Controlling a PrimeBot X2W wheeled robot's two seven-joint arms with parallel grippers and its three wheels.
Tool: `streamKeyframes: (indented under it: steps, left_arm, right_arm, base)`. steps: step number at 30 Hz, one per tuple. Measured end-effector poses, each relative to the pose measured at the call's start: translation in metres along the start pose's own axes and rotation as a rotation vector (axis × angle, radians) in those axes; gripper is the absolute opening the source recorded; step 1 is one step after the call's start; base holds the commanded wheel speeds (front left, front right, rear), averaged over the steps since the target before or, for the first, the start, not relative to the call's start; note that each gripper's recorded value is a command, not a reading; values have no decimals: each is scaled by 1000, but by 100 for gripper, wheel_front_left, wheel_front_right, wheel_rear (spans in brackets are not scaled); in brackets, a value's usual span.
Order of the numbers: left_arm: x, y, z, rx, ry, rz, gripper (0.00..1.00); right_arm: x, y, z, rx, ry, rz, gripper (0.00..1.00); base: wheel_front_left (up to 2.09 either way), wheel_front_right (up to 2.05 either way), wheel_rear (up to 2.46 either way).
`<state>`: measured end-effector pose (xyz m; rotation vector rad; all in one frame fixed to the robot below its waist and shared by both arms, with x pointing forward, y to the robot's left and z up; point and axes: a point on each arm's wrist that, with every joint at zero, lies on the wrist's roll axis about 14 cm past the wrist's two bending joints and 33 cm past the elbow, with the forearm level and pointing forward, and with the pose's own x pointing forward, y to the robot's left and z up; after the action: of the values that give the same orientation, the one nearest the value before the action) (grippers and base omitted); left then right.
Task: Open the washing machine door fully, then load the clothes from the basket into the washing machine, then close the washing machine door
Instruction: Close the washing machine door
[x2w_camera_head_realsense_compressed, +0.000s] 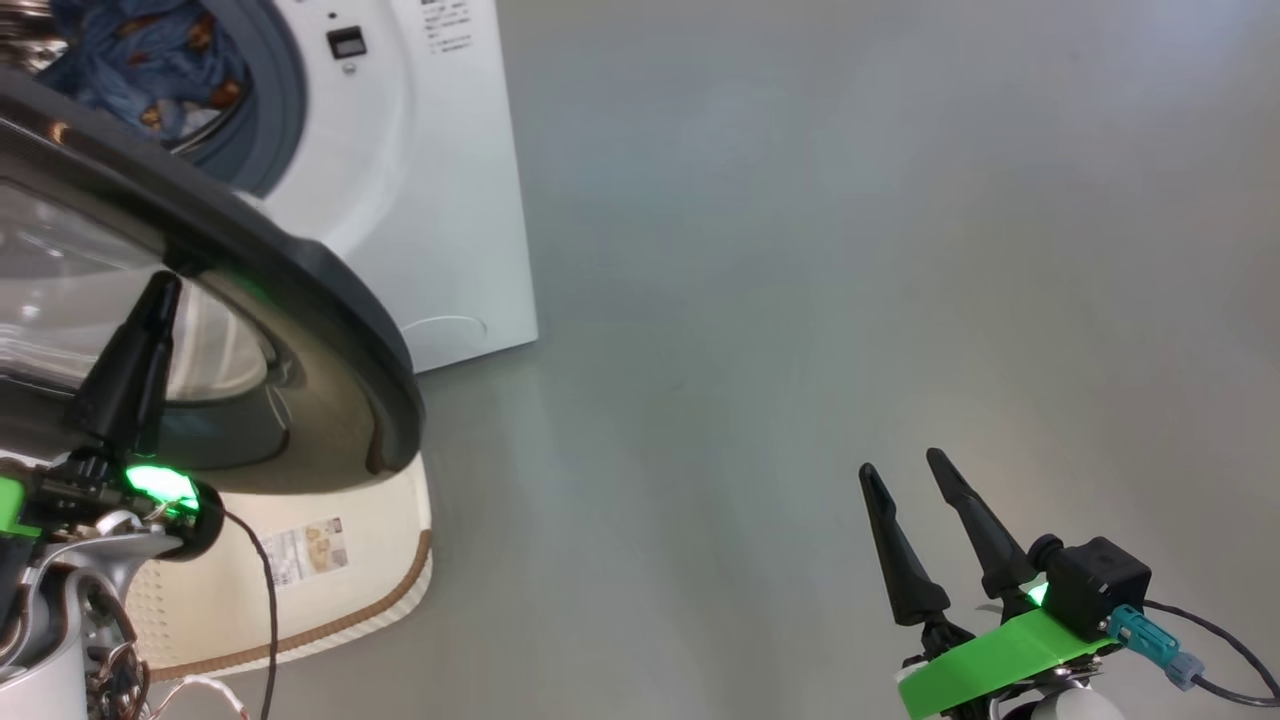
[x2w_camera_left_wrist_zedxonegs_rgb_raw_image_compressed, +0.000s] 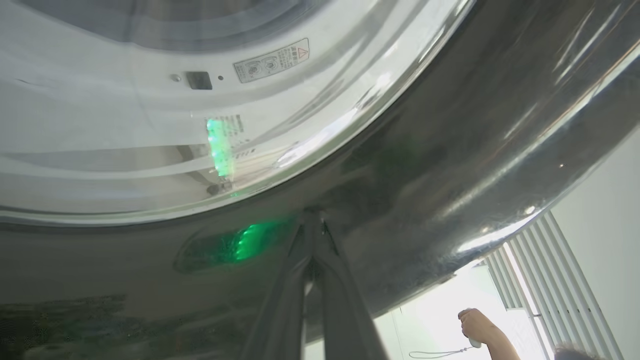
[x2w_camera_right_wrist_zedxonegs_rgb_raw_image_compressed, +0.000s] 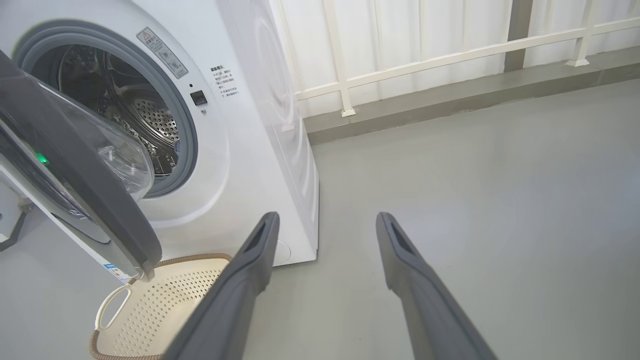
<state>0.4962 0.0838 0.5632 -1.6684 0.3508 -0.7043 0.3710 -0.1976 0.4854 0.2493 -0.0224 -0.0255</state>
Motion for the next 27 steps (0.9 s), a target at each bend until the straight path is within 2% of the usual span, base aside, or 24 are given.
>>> streamKeyframes:
  steps: [7, 12, 27]
  left_arm:
    - [-19, -16, 15, 40, -83, -13, 0]
    - [-43, -16, 23, 65, -152, 14, 0]
    - [-138, -26, 34, 95, -411, 56, 0]
  right_arm:
    - [4, 9, 3, 8, -11, 28, 100]
    - [7, 16, 2, 14, -12, 52, 100]
    - [10, 53, 5, 34, -22, 160, 100]
  base:
    - [0, 0, 0]
    - [0, 0, 0]
    - [0, 0, 0]
